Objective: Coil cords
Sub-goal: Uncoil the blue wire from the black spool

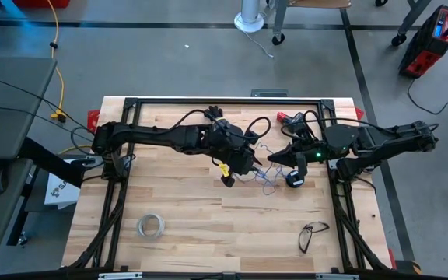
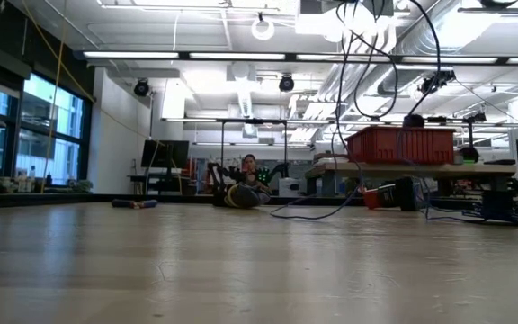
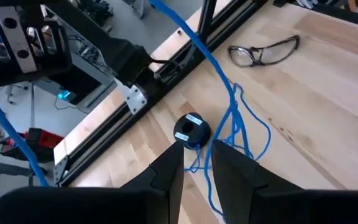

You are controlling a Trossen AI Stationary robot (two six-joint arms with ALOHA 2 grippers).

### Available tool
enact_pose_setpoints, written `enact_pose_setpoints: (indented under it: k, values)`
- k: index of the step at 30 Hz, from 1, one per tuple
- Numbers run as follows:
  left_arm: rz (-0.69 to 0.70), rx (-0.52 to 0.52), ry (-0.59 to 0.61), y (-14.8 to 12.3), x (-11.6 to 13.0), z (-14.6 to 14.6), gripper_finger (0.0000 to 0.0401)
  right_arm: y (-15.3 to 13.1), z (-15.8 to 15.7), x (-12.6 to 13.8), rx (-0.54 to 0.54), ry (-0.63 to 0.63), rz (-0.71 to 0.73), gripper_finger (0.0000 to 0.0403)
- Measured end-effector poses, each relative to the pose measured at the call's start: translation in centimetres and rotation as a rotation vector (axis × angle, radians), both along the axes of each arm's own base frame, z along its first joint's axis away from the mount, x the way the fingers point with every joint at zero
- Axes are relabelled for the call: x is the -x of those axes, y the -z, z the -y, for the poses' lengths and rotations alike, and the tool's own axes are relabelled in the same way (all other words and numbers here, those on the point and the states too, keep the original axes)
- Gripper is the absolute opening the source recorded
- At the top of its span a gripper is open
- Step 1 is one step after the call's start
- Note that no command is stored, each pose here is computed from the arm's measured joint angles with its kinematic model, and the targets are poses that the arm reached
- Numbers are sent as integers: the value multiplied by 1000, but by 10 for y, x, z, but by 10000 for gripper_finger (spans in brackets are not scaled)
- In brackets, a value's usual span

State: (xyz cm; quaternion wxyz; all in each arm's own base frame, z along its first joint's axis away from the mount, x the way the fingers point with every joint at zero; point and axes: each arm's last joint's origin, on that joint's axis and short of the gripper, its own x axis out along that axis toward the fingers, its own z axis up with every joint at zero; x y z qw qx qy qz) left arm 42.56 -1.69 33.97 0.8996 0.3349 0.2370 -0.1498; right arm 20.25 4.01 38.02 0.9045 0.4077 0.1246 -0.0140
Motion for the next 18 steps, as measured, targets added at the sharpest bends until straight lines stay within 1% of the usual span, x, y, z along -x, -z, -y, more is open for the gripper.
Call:
enact_pose_setpoints:
  k: [2, 8, 11, 18]
  values:
    - [-11, 4, 18, 1, 1, 1, 77, 0, 0, 0, 0, 0, 0, 0]
    - [-16, -42, 72, 5, -1, 7, 77, 0, 0, 0, 0, 1, 0, 0]
    - [21, -42, 74, 2, -3, 8, 77, 0, 0, 0, 0, 1, 0, 0]
    - [16, -44, 75, 2, -2, 7, 77, 0, 0, 0, 0, 1, 0, 0]
